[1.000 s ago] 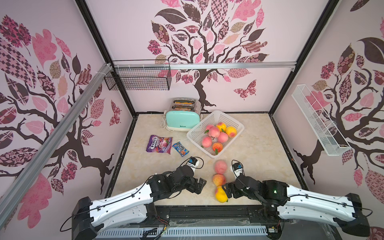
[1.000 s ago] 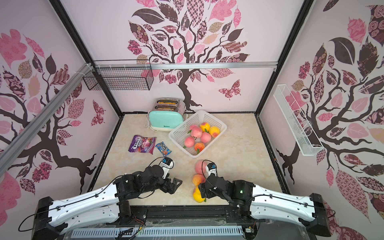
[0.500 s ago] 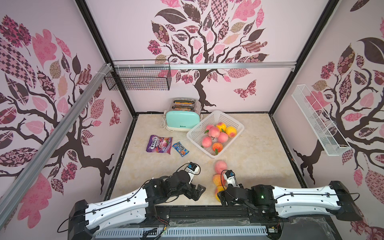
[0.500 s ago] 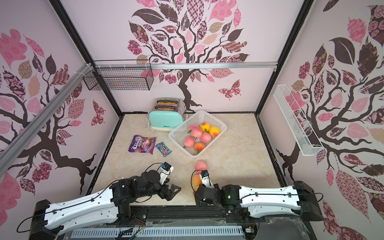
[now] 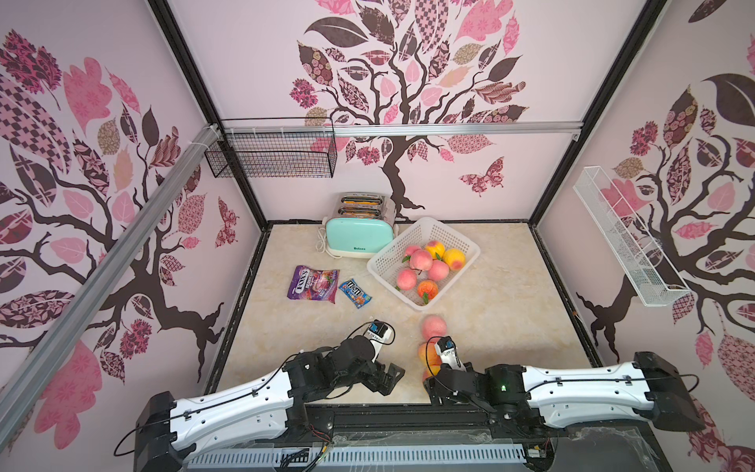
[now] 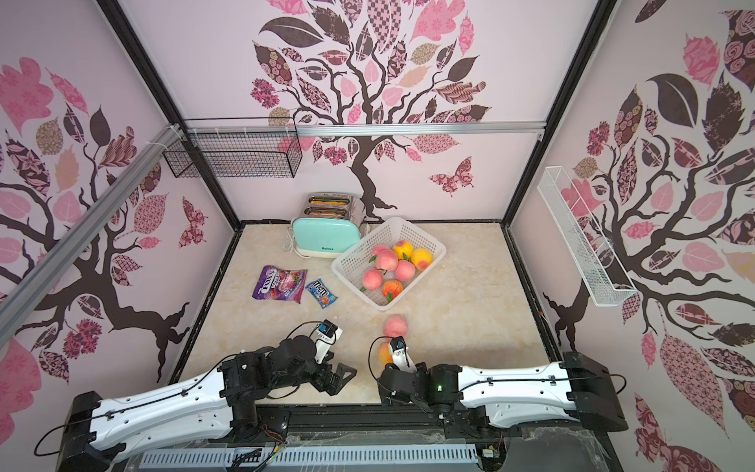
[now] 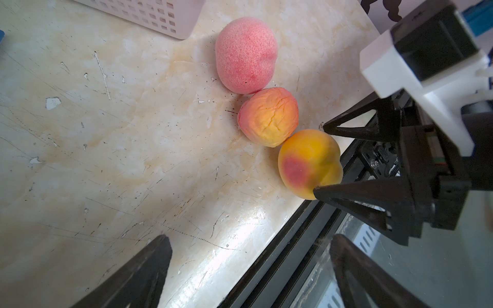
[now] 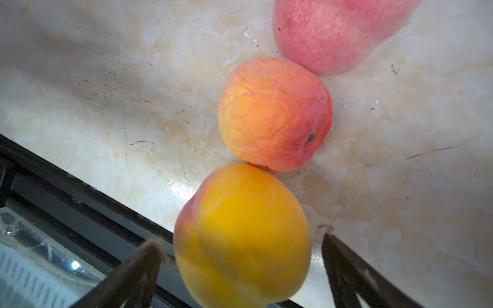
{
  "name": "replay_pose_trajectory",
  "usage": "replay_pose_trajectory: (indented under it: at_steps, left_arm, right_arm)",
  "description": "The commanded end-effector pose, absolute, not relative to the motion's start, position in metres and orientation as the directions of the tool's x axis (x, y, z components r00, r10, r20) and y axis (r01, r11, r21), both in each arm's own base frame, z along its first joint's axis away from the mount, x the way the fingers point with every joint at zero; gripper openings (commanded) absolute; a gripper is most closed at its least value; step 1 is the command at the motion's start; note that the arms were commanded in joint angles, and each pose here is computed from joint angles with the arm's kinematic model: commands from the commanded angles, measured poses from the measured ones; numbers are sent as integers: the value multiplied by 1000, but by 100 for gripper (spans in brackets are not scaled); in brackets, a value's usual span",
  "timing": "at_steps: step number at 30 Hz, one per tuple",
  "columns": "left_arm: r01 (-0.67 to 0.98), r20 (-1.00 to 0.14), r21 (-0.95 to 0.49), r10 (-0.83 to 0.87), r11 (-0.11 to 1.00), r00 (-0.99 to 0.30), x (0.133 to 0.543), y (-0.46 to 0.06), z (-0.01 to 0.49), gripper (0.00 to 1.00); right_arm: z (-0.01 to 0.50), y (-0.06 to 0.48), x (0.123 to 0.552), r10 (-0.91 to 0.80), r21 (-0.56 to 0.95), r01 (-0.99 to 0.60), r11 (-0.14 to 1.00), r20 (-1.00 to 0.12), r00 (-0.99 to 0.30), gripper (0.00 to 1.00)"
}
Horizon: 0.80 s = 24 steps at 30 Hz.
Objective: Put the peaches into the basket
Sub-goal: Pick up the peach from the center of the board.
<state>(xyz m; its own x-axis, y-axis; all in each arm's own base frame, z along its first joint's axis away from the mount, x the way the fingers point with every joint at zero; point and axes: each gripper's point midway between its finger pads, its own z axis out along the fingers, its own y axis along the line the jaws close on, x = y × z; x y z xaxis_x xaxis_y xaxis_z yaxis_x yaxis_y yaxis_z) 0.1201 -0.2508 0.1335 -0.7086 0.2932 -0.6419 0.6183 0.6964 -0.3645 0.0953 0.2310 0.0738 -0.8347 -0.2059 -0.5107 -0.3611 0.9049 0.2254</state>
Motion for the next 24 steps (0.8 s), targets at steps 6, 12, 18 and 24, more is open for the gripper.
replay_pose_trajectory:
  at_steps: [6, 12, 18, 24]
  left_arm:
    - [611, -658, -386, 257, 691, -707, 125, -260, 142, 97]
    - [612, -668, -365, 260, 702, -697, 128, -259, 144, 97]
    - [597, -664, -359, 253, 718, -704, 130, -255, 142, 97]
    - [587, -668, -357, 241, 726, -704, 131, -251, 142, 97]
  right_arm:
    - [70, 232, 102, -180, 231, -345, 910, -530, -829, 97]
    - [64, 232, 104, -181, 238, -344, 908, -517, -837, 97]
    - [55, 237, 100, -177, 280, -342, 897, -483, -858, 93]
    - [61, 233, 102, -167, 283, -340, 897, -494, -853, 87]
